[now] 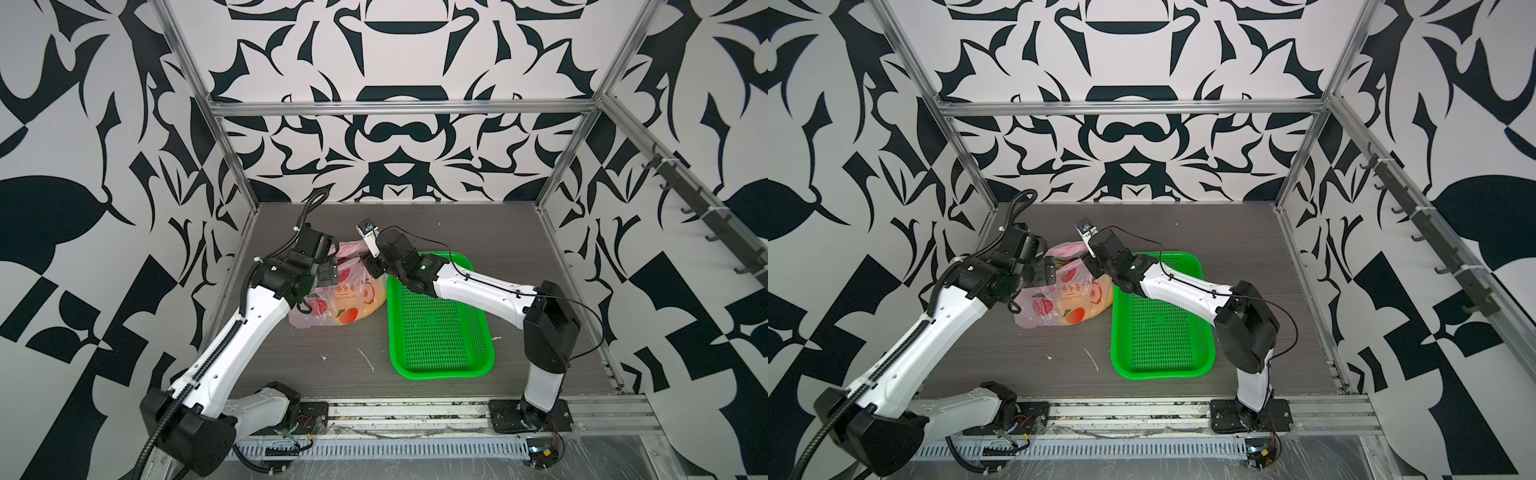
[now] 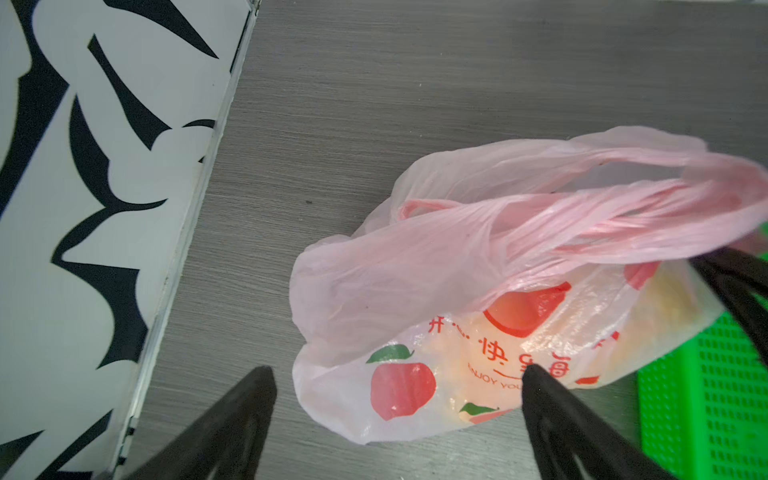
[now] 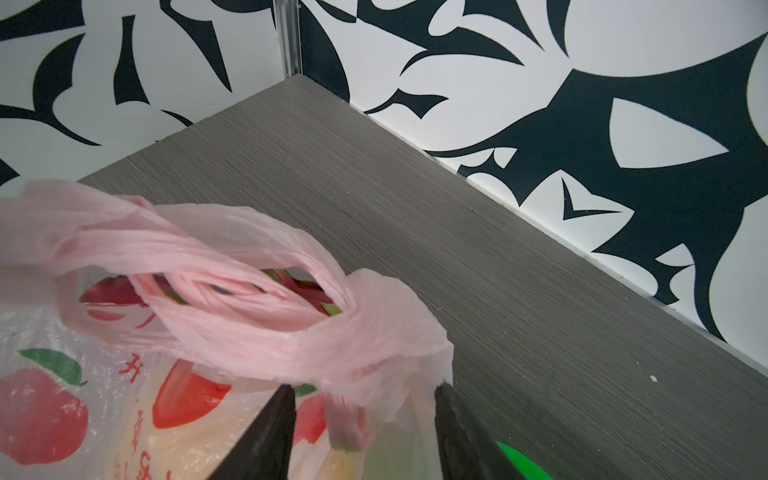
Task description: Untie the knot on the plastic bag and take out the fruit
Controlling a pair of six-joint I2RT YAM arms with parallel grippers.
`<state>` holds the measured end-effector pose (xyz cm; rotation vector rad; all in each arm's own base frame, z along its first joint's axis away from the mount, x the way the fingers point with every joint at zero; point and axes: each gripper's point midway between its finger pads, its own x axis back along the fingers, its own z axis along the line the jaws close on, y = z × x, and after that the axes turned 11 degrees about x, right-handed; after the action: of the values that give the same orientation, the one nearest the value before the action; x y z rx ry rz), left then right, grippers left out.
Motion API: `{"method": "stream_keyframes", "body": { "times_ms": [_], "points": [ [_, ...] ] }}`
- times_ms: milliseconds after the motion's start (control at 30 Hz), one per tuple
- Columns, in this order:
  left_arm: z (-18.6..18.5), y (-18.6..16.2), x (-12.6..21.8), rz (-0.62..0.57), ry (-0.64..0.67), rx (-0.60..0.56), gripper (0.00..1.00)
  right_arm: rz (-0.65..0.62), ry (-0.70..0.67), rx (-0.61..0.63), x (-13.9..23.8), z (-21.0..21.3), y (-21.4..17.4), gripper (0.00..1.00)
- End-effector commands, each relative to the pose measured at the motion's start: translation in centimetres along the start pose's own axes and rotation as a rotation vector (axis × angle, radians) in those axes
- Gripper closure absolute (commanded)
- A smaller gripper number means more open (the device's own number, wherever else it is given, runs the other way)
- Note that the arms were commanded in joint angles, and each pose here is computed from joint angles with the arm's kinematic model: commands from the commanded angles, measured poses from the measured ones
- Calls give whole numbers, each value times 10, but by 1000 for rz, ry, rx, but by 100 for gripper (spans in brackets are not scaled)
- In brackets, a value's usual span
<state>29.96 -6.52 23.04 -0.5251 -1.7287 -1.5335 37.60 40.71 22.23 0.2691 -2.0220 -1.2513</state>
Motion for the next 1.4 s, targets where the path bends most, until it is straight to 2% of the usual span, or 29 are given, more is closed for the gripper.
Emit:
{"method": "stream_keyframes", "body": {
  "times_ms": [0,300,500,567,867,967,1067,1167,1367],
  "points": [
    [14,5,-3,-14,113,-76,4,-75,6,-27,17,-4,25,43],
    [-1,24,-28,-95,139,-60,5,-69,11,-27,15,-2,21,43],
    [-11,41,-37,-163,138,-41,14,-71,13,-29,14,-1,22,44],
    [-11,45,-38,-182,145,-33,26,-72,15,-30,14,-1,23,44],
    [-13,53,-43,-233,155,-10,47,-69,15,-33,13,-1,22,45],
    [-8,53,-42,-249,174,23,60,-71,14,-32,14,-1,23,46],
    [-1,52,-35,-280,170,92,73,-73,15,-29,16,-2,24,46],
    [4,49,-26,-324,117,192,82,-77,21,-26,17,-1,26,45],
    [13,33,-16,-399,-22,382,86,-82,27,10,20,4,30,42]
  ]
}}
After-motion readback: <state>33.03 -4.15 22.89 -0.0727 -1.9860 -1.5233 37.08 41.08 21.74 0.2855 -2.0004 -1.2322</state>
